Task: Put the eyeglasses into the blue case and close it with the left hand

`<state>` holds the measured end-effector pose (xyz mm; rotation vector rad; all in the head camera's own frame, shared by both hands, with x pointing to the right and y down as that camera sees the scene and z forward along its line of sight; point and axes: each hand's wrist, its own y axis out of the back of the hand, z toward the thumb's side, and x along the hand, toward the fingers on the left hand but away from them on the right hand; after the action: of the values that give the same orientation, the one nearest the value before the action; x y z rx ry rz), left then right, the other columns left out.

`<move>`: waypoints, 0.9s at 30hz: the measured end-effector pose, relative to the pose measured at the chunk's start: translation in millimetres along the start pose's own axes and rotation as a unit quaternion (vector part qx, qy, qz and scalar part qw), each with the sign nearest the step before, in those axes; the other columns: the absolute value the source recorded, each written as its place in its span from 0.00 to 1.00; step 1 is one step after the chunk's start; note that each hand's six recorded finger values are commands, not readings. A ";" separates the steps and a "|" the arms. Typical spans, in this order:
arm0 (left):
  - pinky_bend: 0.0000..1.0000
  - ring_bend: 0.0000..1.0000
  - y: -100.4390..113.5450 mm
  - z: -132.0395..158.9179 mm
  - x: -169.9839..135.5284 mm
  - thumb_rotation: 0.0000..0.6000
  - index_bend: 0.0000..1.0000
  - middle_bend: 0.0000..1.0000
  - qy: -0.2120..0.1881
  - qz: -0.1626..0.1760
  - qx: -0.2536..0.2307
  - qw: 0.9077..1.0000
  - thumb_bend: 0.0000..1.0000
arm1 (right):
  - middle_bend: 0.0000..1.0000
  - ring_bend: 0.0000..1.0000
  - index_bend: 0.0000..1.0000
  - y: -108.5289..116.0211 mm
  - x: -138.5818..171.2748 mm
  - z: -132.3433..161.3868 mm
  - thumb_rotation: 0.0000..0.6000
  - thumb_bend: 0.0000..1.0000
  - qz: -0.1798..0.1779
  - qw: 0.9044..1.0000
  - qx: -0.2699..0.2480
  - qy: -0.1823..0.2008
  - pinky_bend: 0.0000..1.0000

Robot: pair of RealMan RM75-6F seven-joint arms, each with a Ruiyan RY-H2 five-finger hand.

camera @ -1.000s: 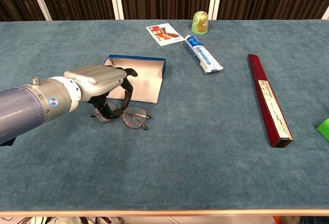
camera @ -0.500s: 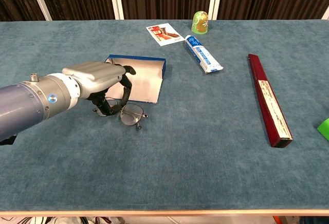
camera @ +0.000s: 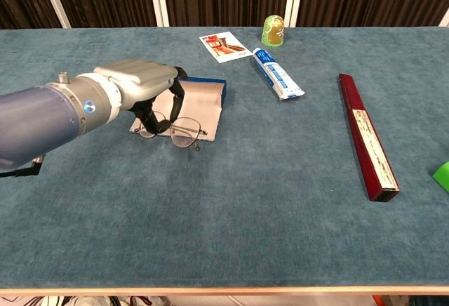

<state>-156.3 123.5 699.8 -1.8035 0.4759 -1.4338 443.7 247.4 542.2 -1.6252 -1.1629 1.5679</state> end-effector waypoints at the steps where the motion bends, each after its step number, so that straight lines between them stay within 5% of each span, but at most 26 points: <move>1: 0.00 0.00 2.2 0.5 1.5 1.00 0.57 0.05 0.003 0.001 0.002 1.000 0.44 | 0.00 0.00 0.00 0.0 0.0 0.0 1.00 0.06 0.000 1.000 0.000 0.000 0.17; 18: 0.00 0.00 16.5 -13.4 55.0 1.00 0.57 0.05 0.097 0.002 0.002 0.995 0.44 | 0.00 0.00 0.00 0.6 -0.5 -1.5 1.00 0.06 0.001 1.000 -0.003 -0.004 0.17; 27: 0.00 0.00 19.0 -11.1 71.1 1.00 0.57 0.05 0.109 0.001 -0.012 0.994 0.44 | 0.00 0.00 0.00 0.7 -1.9 -2.5 1.00 0.06 0.001 1.000 -0.006 -0.007 0.17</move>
<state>-142.4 58.2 732.6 -1.6726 0.6069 -1.6387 446.4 245.7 542.8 -1.6260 -1.1800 1.5799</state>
